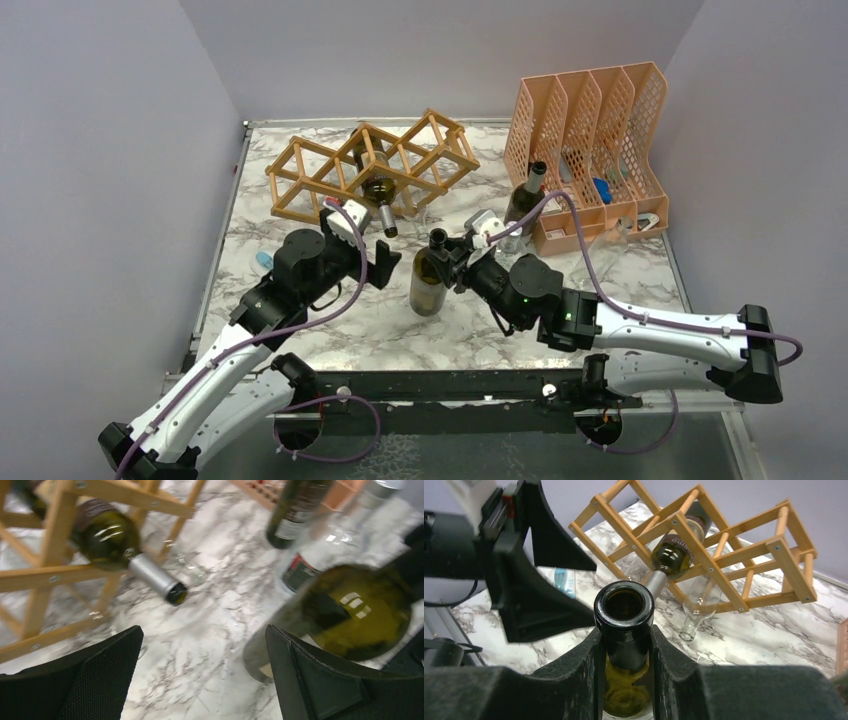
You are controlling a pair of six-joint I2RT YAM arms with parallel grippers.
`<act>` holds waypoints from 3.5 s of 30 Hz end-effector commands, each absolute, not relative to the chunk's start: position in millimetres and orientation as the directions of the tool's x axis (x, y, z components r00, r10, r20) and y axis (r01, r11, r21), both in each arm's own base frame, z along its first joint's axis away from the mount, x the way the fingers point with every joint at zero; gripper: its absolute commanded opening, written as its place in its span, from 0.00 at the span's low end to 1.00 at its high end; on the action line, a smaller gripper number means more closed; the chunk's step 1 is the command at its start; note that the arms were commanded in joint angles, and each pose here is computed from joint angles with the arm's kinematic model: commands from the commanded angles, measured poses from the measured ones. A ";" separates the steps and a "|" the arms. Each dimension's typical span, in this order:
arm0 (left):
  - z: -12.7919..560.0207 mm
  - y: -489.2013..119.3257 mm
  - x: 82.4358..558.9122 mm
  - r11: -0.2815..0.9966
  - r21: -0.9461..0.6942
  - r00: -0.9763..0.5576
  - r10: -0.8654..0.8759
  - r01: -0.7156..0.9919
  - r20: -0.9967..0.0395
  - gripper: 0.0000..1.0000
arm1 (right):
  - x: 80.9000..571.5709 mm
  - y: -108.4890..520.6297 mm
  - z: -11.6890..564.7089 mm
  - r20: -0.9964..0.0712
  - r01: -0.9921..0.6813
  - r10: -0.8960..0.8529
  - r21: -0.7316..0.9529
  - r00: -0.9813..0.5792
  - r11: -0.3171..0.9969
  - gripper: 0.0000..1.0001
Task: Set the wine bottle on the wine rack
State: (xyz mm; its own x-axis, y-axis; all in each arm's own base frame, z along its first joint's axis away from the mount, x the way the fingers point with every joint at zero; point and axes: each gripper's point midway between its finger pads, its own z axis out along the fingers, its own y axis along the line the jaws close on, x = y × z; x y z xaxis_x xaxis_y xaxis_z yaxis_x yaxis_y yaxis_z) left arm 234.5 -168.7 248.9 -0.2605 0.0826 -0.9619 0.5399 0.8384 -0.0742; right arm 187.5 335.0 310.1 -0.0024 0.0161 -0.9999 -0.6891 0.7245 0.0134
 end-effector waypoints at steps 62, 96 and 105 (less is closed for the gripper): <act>266.5 -296.6 117.6 0.001 -0.065 -0.065 -0.055 0.998 -0.996 0.10 | 80.4 287.5 469.6 -0.890 -0.962 0.456 0.135 -0.011 0.239 0.04; 257.5 -230.6 250.2 -0.098 0.974 0.793 0.600 0.204 -0.106 0.00 | 151.5 250.1 349.2 -0.961 -0.683 -0.162 0.036 -0.224 0.730 0.82; 256.5 -214.6 252.2 -0.106 0.989 0.765 0.644 0.104 -0.012 0.00 | 138.0 270.1 272.5 -0.824 -0.705 -0.404 -0.007 -0.398 0.709 0.80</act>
State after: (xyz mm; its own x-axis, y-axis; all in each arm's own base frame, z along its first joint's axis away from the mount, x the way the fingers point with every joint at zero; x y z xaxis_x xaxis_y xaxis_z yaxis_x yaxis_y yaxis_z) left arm 243.0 -217.9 196.9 0.7677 0.6299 -0.1180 0.3147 -0.2102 0.9256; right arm 146.9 277.5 291.2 -0.3226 -0.3287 -0.8876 -0.7125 0.7017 -0.0009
